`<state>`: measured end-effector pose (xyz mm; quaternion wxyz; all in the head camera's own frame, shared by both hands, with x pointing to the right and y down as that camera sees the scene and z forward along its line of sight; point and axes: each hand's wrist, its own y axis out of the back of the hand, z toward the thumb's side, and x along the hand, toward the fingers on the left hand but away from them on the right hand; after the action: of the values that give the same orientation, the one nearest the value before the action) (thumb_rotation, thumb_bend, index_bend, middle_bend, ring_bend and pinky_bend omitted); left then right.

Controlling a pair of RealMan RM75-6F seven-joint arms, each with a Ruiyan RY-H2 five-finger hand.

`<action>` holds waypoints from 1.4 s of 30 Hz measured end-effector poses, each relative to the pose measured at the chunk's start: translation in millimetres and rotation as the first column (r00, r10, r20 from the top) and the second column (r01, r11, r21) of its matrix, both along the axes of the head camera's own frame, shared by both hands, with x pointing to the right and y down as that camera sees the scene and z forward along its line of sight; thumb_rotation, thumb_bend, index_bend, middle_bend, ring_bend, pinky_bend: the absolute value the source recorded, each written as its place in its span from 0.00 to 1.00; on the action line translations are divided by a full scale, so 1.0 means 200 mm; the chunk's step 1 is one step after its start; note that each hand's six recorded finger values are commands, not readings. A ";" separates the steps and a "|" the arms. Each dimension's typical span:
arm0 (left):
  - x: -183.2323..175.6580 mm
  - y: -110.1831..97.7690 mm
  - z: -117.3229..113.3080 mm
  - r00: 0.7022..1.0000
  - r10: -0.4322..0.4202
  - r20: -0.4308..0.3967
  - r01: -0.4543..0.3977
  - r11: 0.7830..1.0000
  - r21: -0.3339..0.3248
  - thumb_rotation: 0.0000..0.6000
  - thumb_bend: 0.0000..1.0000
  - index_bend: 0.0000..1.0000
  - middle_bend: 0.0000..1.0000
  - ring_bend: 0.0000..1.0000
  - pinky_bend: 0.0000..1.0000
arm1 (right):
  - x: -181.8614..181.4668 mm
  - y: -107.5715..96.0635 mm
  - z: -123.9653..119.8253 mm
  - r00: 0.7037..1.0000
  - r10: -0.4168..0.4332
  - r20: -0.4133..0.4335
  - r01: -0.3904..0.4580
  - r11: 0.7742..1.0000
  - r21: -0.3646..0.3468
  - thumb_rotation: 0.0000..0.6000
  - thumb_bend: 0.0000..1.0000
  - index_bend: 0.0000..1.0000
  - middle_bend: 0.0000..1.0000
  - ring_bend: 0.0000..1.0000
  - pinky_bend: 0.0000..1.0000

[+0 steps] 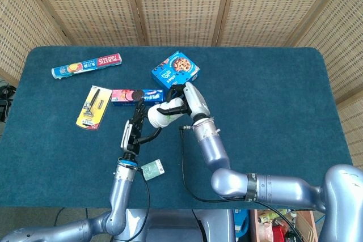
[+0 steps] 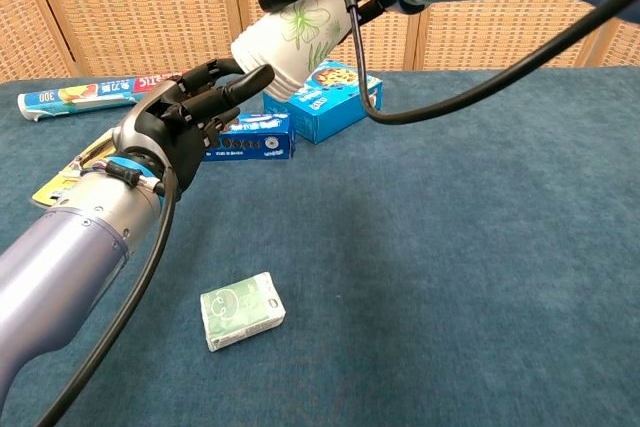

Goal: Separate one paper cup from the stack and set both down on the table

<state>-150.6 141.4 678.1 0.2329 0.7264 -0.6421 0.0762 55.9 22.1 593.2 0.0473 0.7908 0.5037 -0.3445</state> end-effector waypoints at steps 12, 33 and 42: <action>0.04 0.01 -0.01 1.000 0.006 -0.020 -0.005 1.000 0.003 1.00 0.23 0.62 0.00 0.00 0.00 | 0.01 0.01 0.00 1.000 0.001 0.002 -0.001 1.000 -0.006 1.00 0.28 0.77 0.68 0.55 0.80; 0.07 -0.01 0.02 1.000 -0.012 -0.015 0.012 1.000 -0.006 1.00 0.26 0.67 0.00 0.00 0.00 | 0.04 0.01 0.01 1.000 0.005 0.007 -0.005 1.000 -0.010 1.00 0.28 0.77 0.68 0.55 0.80; 0.10 -0.01 0.02 1.000 0.008 -0.016 -0.008 1.000 -0.008 1.00 0.37 0.67 0.00 0.00 0.00 | 0.06 0.01 0.01 1.000 0.009 0.003 -0.009 1.000 -0.010 1.00 0.28 0.77 0.68 0.55 0.80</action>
<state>-130.6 139.9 683.0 0.2404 0.7288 -0.6369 0.0740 68.2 23.2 594.3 0.0535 0.7888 0.5055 -0.3456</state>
